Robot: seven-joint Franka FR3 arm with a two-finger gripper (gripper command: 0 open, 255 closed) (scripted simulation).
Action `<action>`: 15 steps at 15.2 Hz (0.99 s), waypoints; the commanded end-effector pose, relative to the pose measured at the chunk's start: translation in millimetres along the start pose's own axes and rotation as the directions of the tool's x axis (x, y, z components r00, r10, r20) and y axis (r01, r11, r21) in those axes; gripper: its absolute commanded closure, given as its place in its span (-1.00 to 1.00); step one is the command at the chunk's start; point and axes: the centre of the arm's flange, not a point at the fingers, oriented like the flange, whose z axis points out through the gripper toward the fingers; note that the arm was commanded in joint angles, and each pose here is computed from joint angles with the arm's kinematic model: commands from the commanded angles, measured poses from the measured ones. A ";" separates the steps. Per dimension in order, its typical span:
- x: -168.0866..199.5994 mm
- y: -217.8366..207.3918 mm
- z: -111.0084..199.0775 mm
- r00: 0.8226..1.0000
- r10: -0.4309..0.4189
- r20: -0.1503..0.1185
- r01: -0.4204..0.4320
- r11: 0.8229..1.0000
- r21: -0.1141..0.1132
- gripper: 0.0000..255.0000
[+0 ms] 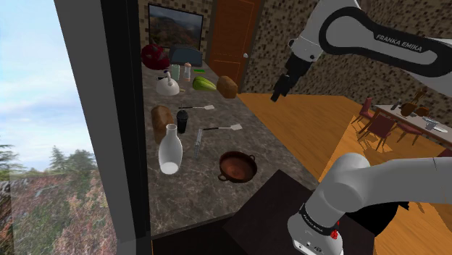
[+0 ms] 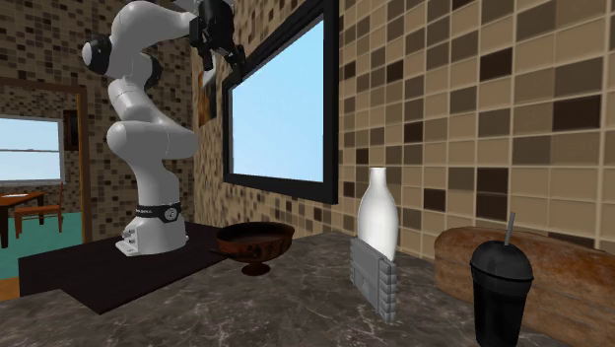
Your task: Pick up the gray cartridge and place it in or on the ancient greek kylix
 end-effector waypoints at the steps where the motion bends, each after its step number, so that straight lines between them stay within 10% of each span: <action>1: 0.0 0.0 0.0 1.000 0.000 0.000 0.000 1.000 0.000 -1.00; 15: 106.3 -52.0 148.8 0.944 0.327 0.051 -0.326 0.945 -0.031 -1.00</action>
